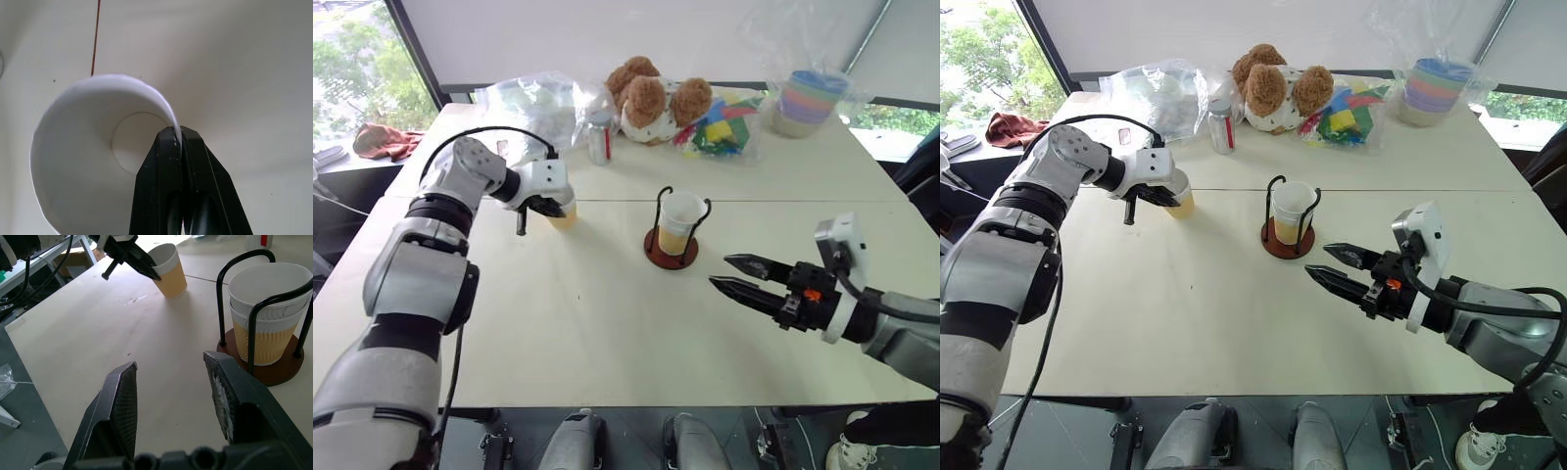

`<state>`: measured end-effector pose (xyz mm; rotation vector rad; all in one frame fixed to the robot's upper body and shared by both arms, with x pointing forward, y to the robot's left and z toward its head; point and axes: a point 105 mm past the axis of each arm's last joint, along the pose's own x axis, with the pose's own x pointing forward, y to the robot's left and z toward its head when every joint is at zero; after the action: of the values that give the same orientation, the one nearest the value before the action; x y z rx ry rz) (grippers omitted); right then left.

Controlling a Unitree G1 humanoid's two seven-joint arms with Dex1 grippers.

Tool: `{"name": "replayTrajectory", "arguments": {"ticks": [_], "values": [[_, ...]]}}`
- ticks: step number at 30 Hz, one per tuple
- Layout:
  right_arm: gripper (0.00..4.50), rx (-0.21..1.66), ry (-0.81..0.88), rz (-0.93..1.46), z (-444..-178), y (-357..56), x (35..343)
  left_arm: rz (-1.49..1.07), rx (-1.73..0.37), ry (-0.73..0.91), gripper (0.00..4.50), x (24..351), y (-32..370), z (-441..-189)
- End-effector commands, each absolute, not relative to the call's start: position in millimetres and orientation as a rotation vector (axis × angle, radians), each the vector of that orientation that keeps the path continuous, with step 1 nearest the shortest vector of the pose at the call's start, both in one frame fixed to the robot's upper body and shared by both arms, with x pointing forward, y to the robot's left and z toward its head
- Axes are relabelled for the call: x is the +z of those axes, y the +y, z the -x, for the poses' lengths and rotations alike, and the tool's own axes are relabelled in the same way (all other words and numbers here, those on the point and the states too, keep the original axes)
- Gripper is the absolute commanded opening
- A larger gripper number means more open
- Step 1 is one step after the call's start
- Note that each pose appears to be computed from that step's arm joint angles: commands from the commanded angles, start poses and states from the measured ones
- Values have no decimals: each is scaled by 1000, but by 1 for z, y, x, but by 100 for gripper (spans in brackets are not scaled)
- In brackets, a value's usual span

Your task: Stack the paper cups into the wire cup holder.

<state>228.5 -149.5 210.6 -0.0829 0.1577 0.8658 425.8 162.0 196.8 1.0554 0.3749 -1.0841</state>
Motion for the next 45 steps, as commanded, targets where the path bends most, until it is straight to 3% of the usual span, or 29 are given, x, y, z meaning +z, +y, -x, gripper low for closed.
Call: {"name": "replayTrajectory", "arguments": {"ticks": [1, 4, 6, 10, 19, 37, 40, 45], "values": [[232, 836, 105, 119, -228, -157, 223, -1116, -1062, 239, 2, 229, 147, -431], [232, 775, 103, 158, -229, -178, 233, -1094, -1202, -17, 2, 300, 96, -414], [232, 740, 95, 178, -230, -190, 240, -1057, -1319, -116, 2, 329, 75, -397], [232, 696, 90, 251, -227, -208, 256, -1014, -1512, -215, 2, 352, 41, -371], [232, 659, 60, 265, -217, -206, 257, -1068, -1680, -193, 2, 323, -6, -359], [232, 597, 37, 205, -210, -201, 248, -1101, -1723, -63, 2, 281, -17, -363], [232, 595, 34, 202, -210, -201, 248, -1098, -1699, -57, 92, 278, -19, -366], [232, 593, 35, 197, -211, -202, 248, -1075, -1600, -141, 337, 287, -27, -374]]}}
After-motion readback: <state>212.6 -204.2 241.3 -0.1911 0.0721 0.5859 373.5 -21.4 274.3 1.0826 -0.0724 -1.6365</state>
